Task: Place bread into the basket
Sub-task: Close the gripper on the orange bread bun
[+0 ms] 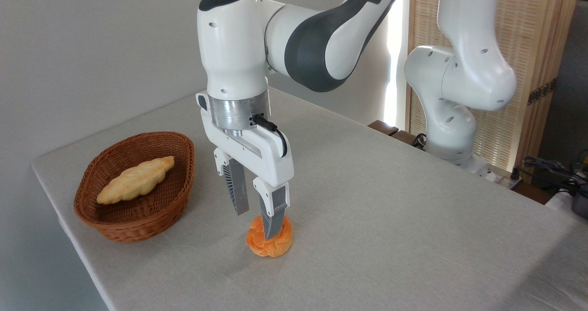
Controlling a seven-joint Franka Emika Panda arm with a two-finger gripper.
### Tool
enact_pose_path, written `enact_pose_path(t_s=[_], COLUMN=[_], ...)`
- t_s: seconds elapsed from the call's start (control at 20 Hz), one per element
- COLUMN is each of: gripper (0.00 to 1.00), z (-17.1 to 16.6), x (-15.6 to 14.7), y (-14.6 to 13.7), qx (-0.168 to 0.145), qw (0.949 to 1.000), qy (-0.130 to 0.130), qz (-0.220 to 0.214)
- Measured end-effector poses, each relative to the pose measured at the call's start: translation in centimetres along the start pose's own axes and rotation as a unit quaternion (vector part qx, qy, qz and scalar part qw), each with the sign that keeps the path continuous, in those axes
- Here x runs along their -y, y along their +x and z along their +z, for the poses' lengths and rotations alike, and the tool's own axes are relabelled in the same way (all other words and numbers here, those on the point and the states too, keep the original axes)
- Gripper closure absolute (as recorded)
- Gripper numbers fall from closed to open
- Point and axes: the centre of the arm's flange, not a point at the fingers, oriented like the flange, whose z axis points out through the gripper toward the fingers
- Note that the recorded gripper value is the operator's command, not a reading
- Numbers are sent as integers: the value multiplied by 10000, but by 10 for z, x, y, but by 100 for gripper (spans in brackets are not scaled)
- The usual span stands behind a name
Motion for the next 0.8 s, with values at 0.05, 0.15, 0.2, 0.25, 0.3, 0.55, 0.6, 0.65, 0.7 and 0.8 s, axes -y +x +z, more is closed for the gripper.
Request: enact_pose_path(t_s=[0.05,0.15,0.2,0.25,0.3,0.55,0.6,0.65,0.7,0.8], gripper=[0,0,0,1,14,64,68,72,72,72], z=[2,9,13,18,23,41,43,45,46,47], x=[-1,-3,-5,-7,-8,-12,-12,-12,-13,-15], y=[-1,-3,-5,-6,-8,-9,-9,-8,-8,-6], qx=[19,72,106,143,183,315,326,335,341,352], qw=[10000,10000,9999,9998,9997,9990,9990,9989,9988,9987], qy=[-18,-68,-100,-136,-173,-301,-313,-323,-330,-343], qz=[1,1,3,5,8,31,46,68,91,131])
